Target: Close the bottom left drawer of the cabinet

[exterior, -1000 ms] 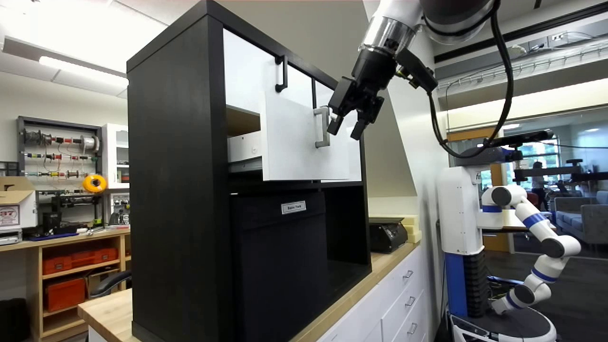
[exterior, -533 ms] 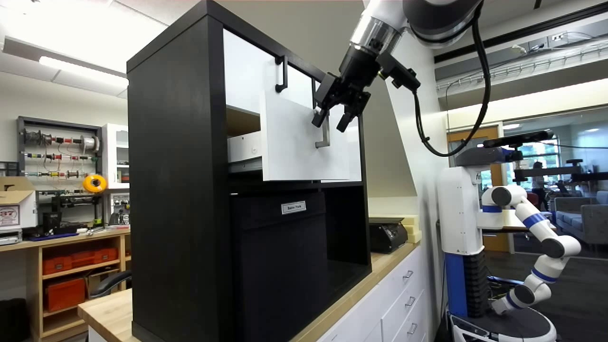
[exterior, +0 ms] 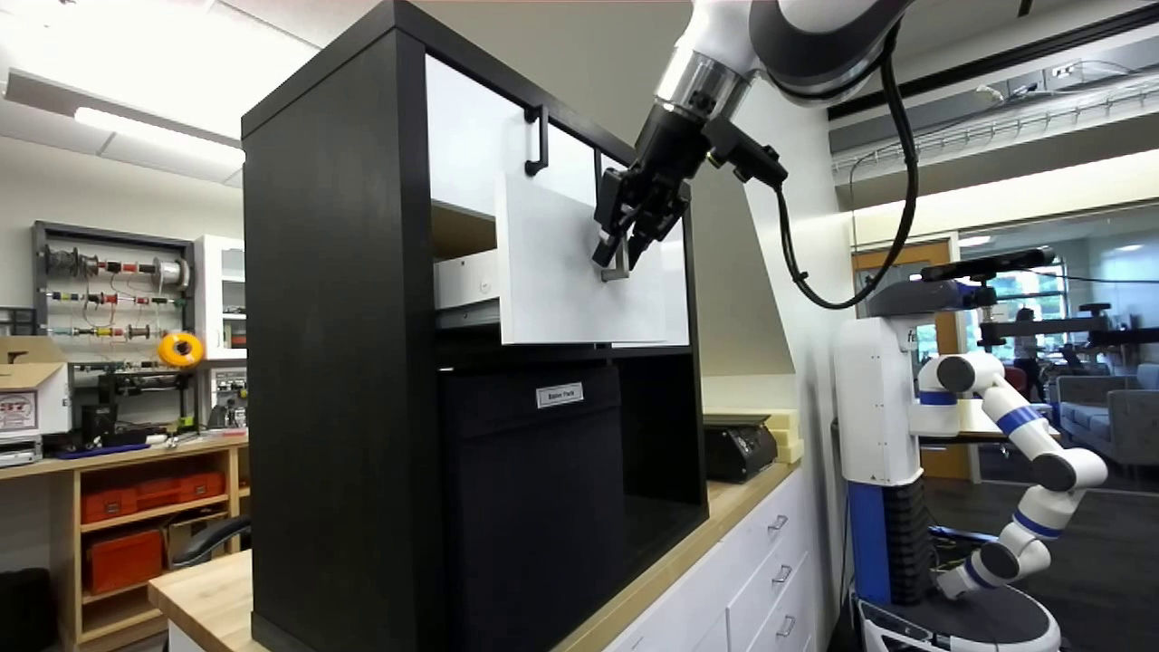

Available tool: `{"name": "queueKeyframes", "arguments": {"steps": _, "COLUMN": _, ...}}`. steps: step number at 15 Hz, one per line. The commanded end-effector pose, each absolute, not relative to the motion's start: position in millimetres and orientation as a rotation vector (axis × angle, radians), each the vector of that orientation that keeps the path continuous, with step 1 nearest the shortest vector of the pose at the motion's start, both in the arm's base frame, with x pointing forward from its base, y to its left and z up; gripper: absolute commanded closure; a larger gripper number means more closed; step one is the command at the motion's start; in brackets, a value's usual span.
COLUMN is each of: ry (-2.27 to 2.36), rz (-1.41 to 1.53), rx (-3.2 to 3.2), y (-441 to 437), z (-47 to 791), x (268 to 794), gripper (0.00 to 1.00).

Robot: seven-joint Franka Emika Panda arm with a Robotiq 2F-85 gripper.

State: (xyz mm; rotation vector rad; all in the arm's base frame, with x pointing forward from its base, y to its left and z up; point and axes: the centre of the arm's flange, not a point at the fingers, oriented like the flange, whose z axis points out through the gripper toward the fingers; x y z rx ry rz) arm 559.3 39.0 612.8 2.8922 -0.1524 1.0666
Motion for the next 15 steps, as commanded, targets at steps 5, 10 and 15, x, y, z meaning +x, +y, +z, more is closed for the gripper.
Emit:
{"name": "queueKeyframes", "arguments": {"steps": 5, "ry": -0.186, "rz": 1.105, "rx": 2.869, "y": 32, "z": 621, "x": 555, "gripper": 0.98}}
{"name": "queueKeyframes", "arguments": {"steps": 10, "ry": -0.141, "rz": 1.107, "rx": 2.863, "y": 37, "z": 624, "x": 574, "gripper": 0.95}}
{"name": "queueKeyframes", "arguments": {"steps": 15, "ry": -0.086, "rz": 1.117, "rx": 2.847, "y": 49, "z": 622, "x": 611, "gripper": 0.95}}
